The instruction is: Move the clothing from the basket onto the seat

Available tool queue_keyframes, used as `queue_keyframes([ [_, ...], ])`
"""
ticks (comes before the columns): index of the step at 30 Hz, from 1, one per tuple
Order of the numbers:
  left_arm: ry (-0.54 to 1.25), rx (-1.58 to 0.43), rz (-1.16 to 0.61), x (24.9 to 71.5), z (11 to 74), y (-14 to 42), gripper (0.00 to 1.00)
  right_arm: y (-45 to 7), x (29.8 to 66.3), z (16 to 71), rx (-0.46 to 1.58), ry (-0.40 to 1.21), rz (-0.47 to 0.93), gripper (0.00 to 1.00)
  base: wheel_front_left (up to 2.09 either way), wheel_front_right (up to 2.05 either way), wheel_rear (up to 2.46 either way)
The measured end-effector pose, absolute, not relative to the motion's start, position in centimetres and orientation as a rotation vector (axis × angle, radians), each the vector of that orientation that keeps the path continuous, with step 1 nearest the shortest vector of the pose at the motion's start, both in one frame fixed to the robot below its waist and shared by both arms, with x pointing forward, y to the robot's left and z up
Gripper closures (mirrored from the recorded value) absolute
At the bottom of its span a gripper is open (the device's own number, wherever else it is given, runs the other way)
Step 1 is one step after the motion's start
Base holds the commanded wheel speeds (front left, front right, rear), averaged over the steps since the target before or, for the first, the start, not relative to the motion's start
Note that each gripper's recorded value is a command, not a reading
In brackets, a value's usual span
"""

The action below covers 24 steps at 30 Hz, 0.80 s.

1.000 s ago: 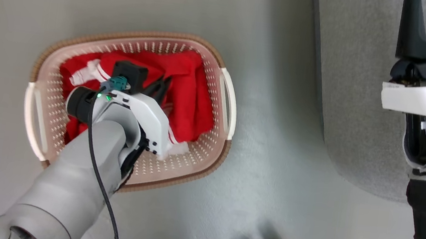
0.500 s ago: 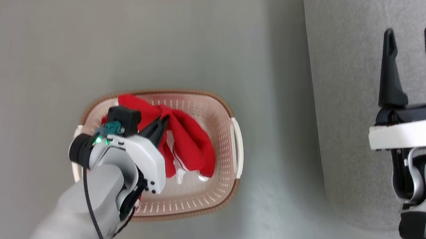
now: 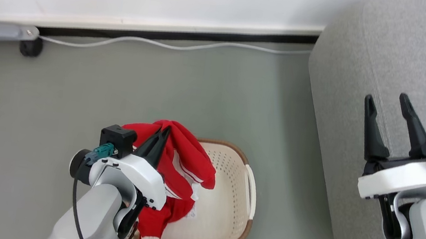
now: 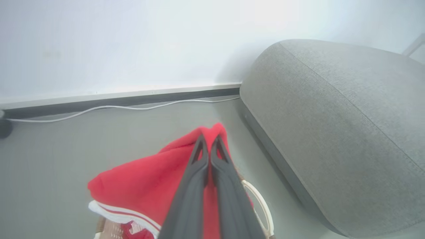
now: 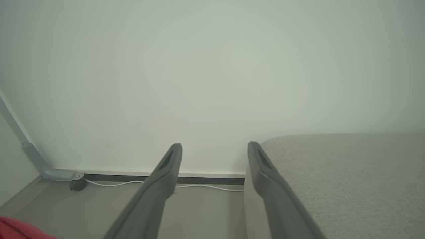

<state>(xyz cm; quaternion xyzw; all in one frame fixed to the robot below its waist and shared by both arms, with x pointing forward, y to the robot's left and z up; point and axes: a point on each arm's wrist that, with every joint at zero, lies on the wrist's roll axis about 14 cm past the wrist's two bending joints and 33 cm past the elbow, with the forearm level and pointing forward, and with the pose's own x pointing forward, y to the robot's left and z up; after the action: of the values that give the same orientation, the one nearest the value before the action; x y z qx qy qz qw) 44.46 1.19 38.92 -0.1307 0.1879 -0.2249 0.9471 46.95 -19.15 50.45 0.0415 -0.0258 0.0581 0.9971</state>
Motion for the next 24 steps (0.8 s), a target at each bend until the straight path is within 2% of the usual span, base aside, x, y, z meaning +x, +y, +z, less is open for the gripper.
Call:
queue_keyframes([
  [11, 0.049, -0.216, -0.478, 45.6, 49.9, 2.6, 1.0, -17.9, 44.5, 51.5, 0.088, -0.065, 0.146, 0.0, 0.0, 0.0, 0.0],
  [20, -0.206, -0.175, -0.55, 45.5, 58.7, 1.4, 1.0, -17.2, 43.0, 51.1, 0.103, -0.051, 0.151, 0.0, 0.0, 0.0, 0.0],
  [24, -0.373, -0.148, -0.62, 44.6, 64.6, 0.0, 1.0, -17.1, 42.2, 50.7, 0.111, -0.038, 0.15, 0.0, 0.0, 0.0, 0.0],
])
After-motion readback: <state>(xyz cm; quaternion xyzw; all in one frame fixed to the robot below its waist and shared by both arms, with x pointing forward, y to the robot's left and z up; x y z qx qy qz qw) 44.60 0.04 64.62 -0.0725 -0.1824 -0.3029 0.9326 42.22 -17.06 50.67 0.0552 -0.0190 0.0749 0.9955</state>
